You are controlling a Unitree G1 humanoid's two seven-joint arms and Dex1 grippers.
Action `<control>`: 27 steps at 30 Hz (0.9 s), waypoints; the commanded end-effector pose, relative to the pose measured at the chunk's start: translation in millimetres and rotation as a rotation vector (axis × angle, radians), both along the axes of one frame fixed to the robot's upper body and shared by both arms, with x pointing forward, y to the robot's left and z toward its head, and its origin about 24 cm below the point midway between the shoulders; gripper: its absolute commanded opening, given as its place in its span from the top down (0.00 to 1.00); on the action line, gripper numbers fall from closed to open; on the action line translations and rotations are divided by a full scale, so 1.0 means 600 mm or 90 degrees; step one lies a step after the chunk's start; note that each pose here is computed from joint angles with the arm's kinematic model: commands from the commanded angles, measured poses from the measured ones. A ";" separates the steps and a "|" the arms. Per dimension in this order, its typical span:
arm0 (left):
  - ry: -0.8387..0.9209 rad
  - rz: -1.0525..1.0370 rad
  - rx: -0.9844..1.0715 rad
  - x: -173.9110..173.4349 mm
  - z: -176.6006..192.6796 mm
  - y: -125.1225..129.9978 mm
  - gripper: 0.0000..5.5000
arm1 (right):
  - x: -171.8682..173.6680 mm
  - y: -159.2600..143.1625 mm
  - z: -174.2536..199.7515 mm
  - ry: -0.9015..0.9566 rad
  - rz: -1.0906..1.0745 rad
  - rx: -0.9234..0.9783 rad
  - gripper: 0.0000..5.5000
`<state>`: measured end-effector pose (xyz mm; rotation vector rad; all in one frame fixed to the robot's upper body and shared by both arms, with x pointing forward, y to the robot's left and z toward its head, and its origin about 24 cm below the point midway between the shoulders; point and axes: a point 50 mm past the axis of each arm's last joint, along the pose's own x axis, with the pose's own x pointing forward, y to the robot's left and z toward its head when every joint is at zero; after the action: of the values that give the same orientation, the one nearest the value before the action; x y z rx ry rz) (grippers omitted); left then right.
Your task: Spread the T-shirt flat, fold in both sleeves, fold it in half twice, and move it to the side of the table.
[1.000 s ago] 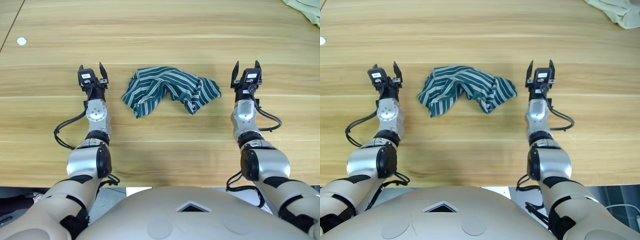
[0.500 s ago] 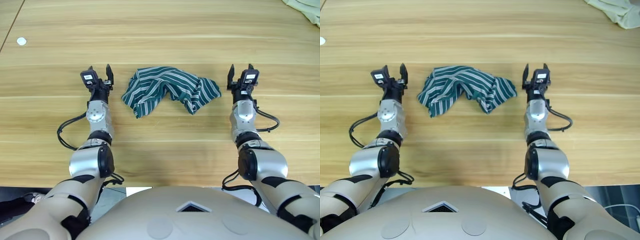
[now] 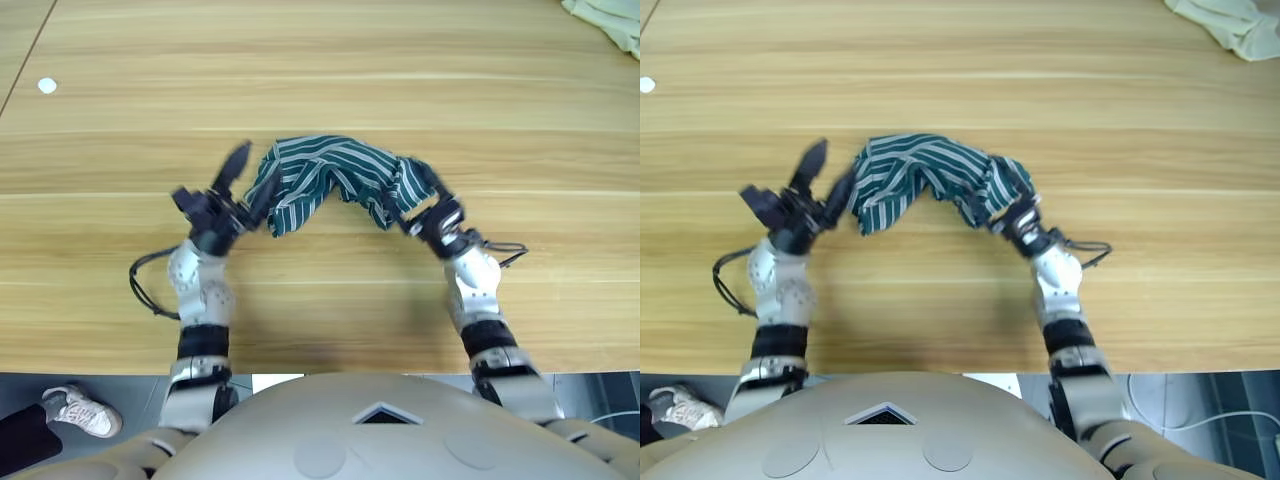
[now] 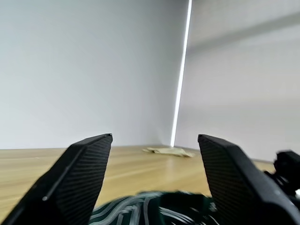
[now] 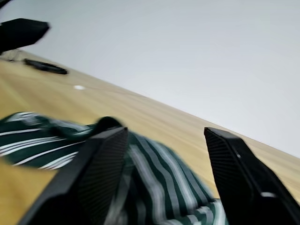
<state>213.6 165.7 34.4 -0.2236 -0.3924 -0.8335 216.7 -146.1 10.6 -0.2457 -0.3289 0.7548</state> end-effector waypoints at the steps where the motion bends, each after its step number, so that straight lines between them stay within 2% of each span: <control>1: 0.008 -0.068 0.165 -0.041 -0.021 -0.012 0.38 | -0.046 0.013 -0.007 0.021 0.114 -0.077 0.45; 4: 0.012 -0.073 0.257 -0.059 -0.034 -0.014 0.38 | -0.055 0.013 -0.006 0.031 0.125 -0.087 0.45; 7: 0.024 0.012 0.313 -0.041 -0.042 -0.001 0.38 | -0.052 0.009 -0.010 0.040 0.102 -0.095 0.45; 11: 0.060 0.061 0.371 -0.030 -0.066 0.004 0.38 | -0.045 0.005 -0.013 0.044 0.071 -0.098 0.45; 18: 0.065 0.095 0.381 -0.032 -0.071 0.013 0.38 | -0.046 -0.026 -0.023 0.066 0.018 -0.099 0.45; 27: 0.080 0.132 0.365 -0.021 -0.072 0.013 0.38 | -0.030 -0.025 -0.031 0.075 -0.016 -0.085 0.45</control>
<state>197.9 173.2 -9.8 0.2915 -0.0495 -0.6988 195.7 -161.9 -5.1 -0.3413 -0.1726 0.7856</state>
